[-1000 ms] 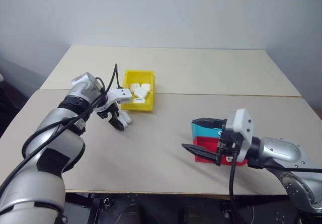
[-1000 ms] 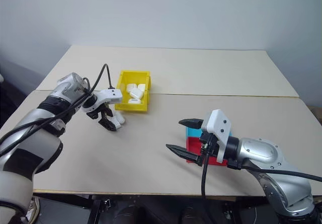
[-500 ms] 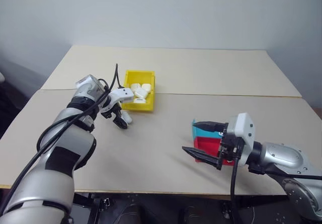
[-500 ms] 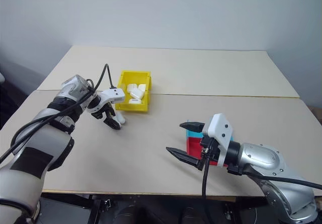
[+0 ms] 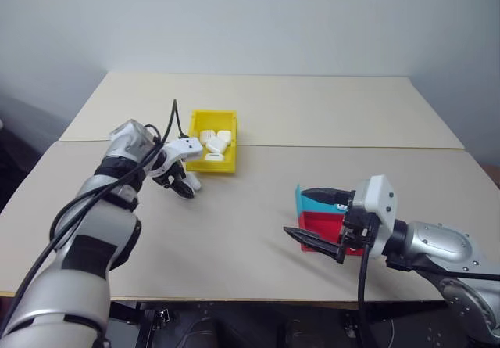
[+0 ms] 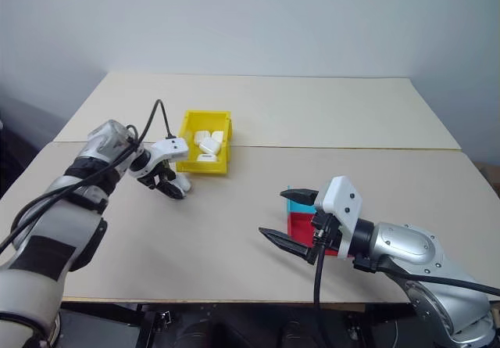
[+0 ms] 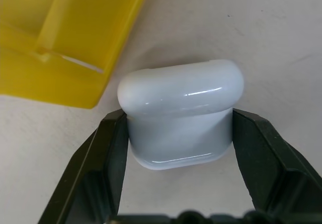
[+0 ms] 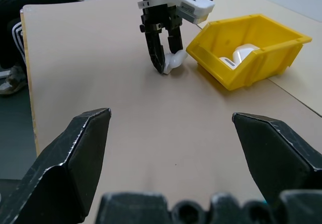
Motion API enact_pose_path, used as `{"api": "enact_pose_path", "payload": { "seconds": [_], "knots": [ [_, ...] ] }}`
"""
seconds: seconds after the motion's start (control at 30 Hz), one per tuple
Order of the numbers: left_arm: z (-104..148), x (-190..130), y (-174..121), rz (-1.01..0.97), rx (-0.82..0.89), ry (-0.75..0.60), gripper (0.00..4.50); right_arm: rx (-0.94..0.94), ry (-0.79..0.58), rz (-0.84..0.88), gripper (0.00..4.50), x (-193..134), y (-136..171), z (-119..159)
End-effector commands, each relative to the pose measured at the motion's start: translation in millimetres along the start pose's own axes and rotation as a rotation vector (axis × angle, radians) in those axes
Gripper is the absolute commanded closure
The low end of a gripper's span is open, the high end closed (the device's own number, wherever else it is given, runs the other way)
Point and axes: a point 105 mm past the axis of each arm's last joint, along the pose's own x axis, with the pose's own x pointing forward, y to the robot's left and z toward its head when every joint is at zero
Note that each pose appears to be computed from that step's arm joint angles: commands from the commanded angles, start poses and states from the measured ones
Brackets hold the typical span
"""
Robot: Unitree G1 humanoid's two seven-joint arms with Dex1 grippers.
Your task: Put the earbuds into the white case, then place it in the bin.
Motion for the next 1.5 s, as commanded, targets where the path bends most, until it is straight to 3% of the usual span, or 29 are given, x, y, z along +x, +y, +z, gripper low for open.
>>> {"api": "enact_pose_path", "payload": {
  "seconds": [0.03,0.2,0.37,0.6,0.73,0.9,1.23,1.37,1.47,1.5],
  "knots": [
    [-14,-27,-4,-0.009,0.024,-0.087,1.68,-0.031,-0.024,0.005,0.0,-2,2,9],
    [-21,-65,-33,0.13,0.055,-0.472,1.68,-0.03,-0.022,0.0,0.0,-4,1,7],
    [2,-94,-59,0.286,-0.001,-0.836,1.68,-0.035,-0.013,0.006,0.0,-8,-4,7],
    [54,-109,-133,-0.075,0.172,-1.217,1.68,-0.089,0.019,0.033,0.0,-13,-15,15],
    [75,-115,-157,-0.259,0.275,-1.379,1.68,-0.126,0.047,0.044,0.0,-17,-25,21],
    [87,-108,-170,-0.378,0.355,-1.43,1.68,-0.174,0.103,0.04,0.0,-22,-36,23],
    [96,-100,-178,-0.472,0.484,-1.419,1.68,-0.256,0.587,0.103,0.0,-49,-64,-21],
    [97,-98,-179,-0.471,0.516,-1.418,1.68,-0.276,0.679,0.19,0.86,-50,-68,-34],
    [99,-97,-181,-0.469,0.52,-1.428,1.68,-0.36,0.783,0.236,1.95,-52,-74,-54],
    [100,-96,-182,-0.464,0.516,-1.432,1.68,-0.369,0.808,0.259,1.95,-52,-75,-61]
  ]
}}
